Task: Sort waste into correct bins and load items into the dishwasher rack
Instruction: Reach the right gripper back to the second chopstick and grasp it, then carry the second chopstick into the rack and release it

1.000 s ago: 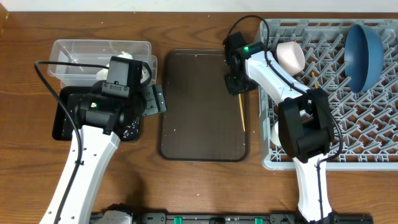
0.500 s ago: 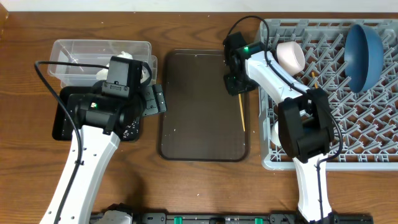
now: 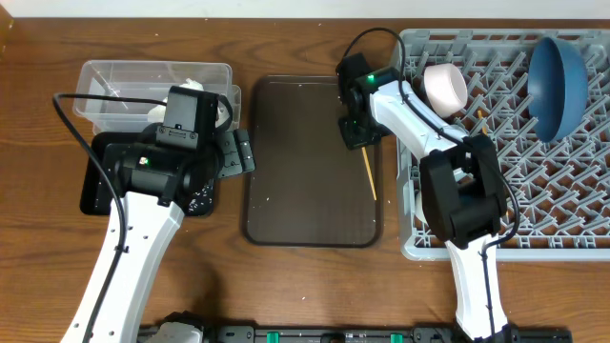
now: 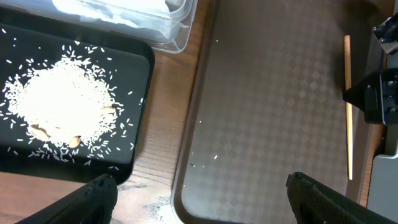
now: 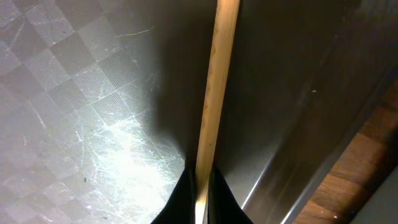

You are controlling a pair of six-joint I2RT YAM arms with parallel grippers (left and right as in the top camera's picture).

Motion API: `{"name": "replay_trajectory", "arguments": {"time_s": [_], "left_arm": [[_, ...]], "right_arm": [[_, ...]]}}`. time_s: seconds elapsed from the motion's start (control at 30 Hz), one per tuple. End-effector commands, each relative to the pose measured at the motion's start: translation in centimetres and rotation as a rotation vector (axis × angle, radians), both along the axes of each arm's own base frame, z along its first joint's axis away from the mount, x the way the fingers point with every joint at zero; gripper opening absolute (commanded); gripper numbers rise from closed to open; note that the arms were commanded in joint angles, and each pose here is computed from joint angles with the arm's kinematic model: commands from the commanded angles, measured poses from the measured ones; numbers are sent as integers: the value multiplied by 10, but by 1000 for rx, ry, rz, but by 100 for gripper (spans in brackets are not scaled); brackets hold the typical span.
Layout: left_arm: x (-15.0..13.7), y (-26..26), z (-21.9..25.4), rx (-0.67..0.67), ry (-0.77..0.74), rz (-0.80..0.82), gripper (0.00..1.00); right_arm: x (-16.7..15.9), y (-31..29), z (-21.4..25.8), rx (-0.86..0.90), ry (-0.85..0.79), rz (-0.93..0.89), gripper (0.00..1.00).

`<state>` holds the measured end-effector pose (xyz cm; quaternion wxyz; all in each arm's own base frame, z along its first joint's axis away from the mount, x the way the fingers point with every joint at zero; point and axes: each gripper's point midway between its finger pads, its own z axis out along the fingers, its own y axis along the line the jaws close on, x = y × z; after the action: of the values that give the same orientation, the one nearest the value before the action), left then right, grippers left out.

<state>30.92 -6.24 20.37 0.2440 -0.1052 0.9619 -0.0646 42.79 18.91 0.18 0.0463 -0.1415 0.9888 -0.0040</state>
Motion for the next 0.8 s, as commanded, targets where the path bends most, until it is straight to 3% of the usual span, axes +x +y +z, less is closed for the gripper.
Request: {"name": "replay_trajectory", "arguments": {"time_s": [0.0, 0.3, 0.77], "left_arm": [[3, 2, 4, 11, -9, 0, 90], [3, 2, 4, 11, -9, 0, 90], [3, 2, 4, 11, -9, 0, 90]], "right_arm": [[-9, 3, -20, -13, 47, 20, 1], [-8, 4, 4, -10, 42, 13, 1], [10, 0, 170, 109, -246, 18, 1]]}}
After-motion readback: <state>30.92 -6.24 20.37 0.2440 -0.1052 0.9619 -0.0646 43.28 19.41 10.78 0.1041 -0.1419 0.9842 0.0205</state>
